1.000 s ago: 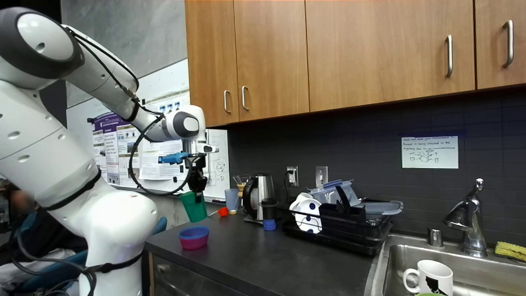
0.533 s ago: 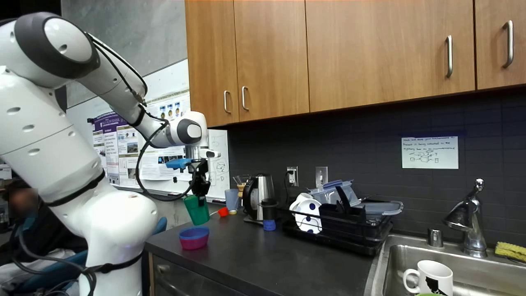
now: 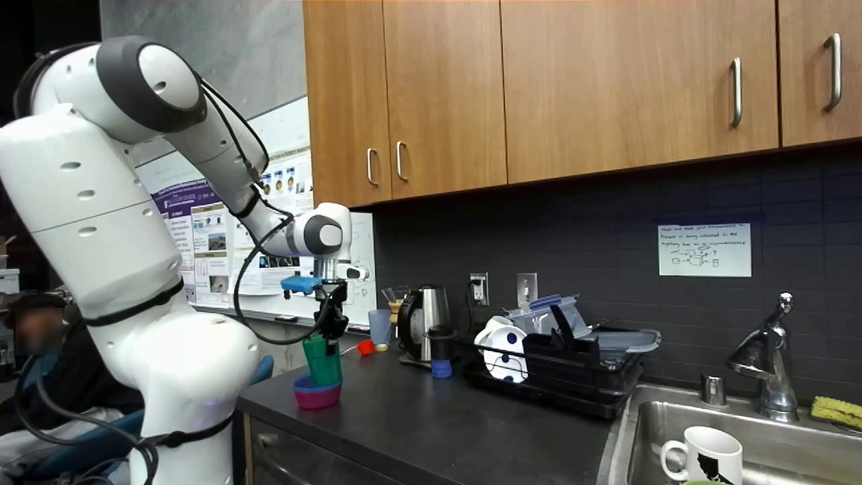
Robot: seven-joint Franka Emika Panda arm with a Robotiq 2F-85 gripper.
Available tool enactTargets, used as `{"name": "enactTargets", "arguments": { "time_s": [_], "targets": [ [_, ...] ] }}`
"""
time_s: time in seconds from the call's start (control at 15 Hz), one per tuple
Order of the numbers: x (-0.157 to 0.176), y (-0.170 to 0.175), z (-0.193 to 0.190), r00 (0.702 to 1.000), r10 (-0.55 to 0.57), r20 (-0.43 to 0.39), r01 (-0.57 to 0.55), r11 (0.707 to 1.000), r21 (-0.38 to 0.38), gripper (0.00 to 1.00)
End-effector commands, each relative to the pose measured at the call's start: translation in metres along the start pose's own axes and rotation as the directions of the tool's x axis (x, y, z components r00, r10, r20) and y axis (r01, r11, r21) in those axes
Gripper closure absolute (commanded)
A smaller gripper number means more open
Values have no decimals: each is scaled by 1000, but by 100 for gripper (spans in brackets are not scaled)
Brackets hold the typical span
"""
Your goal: Put the green cup into the bowl
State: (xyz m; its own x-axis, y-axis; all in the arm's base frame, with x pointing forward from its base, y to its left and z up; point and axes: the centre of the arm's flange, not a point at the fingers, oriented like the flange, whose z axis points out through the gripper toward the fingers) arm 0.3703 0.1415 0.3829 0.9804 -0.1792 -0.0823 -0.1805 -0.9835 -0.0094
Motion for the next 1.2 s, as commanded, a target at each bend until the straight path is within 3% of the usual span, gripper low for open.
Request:
{"name": "enactTargets", "arguments": {
  "time_s": [0.0, 0.27, 0.33, 0.47, 1.07, 1.13],
  "targets": [
    [13, -10, 9, 998, -14, 56, 12, 999, 40, 98],
    [16, -13, 20, 995, -31, 91, 24, 997, 75, 98],
    [16, -14, 18, 996, -29, 89, 22, 997, 81, 66],
    [15, -12, 8, 997, -30, 71, 24, 996, 83, 61],
    [-14, -2, -74, 999, -29, -20, 30, 997, 71, 2],
    [-20, 1, -79, 999, -33, -22, 34, 997, 69, 0]
  ]
}}
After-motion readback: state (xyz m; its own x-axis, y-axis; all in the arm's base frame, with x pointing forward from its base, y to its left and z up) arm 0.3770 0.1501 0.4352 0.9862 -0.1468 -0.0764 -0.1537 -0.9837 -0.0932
